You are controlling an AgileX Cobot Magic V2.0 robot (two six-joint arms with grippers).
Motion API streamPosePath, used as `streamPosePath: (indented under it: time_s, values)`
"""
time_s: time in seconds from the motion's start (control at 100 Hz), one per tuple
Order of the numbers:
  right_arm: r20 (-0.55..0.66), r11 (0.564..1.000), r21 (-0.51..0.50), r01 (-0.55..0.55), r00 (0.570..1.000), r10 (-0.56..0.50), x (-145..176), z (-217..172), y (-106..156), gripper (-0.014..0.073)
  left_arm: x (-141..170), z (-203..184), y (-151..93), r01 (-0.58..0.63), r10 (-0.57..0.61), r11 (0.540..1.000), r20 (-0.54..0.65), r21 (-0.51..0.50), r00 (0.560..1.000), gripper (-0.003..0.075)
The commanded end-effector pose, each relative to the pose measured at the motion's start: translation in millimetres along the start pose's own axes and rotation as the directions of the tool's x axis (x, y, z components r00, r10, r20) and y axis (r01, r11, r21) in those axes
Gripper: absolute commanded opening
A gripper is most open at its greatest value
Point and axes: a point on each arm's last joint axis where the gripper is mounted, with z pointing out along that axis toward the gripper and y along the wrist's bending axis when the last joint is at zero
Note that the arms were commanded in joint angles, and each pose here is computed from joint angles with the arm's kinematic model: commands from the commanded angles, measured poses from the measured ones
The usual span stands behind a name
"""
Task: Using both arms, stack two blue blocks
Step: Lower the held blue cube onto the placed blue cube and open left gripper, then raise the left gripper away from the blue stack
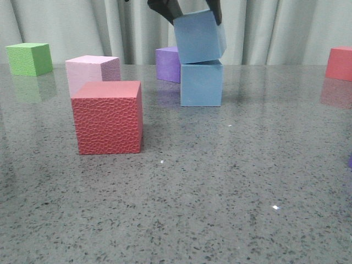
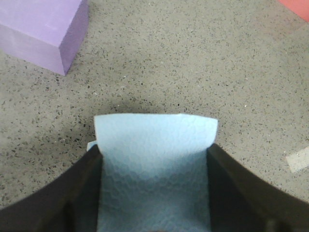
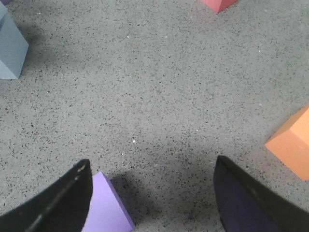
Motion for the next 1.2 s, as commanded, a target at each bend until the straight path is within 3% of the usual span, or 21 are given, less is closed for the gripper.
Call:
streamPosePath:
  time_s: [0.0,0.34,0.46,0.81,1.05,1.19]
  values:
    - [0.091,1.000,-0.005,0.007,0.996,-0.006,-10,-8,-1,0.0529,-15,-37,-10,0.004,-0.012,0.998,0.119,0.068,0.993,0.0326]
    - [0.091,1.000,-0.005,0.007,0.996,-0.006,-10,-8,-1,0.0529,-15,-37,-11,0.005,-0.014,0.997,0.125,0.073,0.992,0.0578]
    - [0.091,1.000,-0.005,0.007,0.996,-0.006,-10,-8,-1,0.0529,-15,-37,-11,0.005,-0.014,0.997,0.125,0.073,0.992,0.0635]
    - [0.091,1.000,-0.005,0.007,0.996,-0.006,-10,-8,-1,0.0529,-16,-39,-11,0.006,-0.015,0.997,0.123,0.074,0.992,0.0645]
    - [0.090,1.000,-0.004,0.007,0.996,-0.006,-10,-8,-1,0.0529,-25,-62,-15,-0.035,0.025,0.997,0.138,0.073,0.990,0.0645]
    - [0.087,1.000,-0.003,0.006,0.996,-0.006,-10,-8,-1,0.0529,-34,-76,-6,-0.060,0.060,0.998,0.171,-0.008,0.983,0.0645]
